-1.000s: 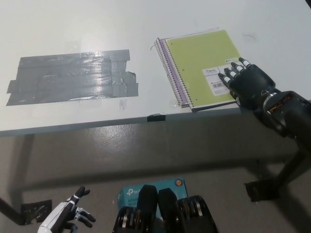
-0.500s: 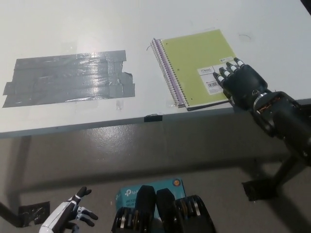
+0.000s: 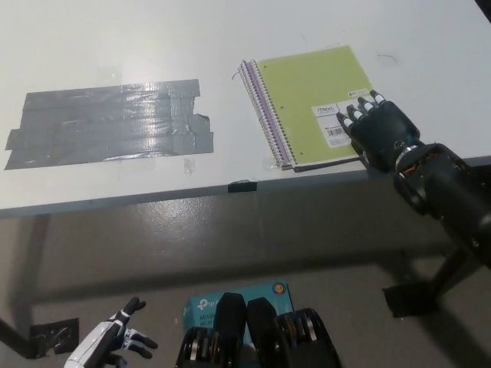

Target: The robot uses its right hand to align two notebooks stacked together until they are fully overlapped

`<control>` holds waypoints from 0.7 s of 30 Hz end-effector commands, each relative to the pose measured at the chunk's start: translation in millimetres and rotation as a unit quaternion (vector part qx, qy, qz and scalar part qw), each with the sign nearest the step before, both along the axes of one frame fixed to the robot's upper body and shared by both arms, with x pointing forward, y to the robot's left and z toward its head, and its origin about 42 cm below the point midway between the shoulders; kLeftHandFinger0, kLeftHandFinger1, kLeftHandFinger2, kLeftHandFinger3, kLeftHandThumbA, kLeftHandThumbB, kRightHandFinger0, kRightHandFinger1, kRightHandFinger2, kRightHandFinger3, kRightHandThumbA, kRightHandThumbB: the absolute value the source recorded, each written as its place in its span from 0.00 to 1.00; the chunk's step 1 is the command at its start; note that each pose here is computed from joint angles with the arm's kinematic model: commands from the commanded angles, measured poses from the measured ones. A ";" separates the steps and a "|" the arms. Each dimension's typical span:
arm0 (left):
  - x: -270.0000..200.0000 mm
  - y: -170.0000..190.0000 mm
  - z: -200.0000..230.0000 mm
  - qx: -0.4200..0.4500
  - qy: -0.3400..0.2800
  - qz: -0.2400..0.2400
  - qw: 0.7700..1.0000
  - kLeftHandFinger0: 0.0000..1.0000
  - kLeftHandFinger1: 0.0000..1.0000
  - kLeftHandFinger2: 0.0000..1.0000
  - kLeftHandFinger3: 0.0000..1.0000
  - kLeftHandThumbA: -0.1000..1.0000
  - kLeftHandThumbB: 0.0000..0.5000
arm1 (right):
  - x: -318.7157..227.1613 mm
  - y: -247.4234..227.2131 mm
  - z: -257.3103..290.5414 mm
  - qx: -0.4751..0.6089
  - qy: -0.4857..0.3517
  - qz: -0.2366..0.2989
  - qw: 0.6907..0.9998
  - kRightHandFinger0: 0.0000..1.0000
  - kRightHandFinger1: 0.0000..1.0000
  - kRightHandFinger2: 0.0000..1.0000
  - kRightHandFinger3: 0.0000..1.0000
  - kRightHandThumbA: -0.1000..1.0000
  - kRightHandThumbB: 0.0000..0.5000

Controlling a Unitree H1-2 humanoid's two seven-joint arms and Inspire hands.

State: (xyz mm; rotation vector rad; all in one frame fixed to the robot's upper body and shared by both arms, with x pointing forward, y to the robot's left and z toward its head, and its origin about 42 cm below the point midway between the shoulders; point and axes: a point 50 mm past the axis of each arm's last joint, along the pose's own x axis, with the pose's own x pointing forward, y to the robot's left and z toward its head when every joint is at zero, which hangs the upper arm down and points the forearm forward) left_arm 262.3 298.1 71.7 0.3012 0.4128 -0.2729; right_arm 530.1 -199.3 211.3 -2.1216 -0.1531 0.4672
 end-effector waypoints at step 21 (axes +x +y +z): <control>4.0 -4.1 6.4 -0.001 -0.013 -0.016 1.000 0.44 0.47 0.46 0.91 1.00 1.00 | -0.7 21.4 0.0 -0.020 0.007 0.023 1.000 1.00 1.00 1.00 1.00 1.00 0.92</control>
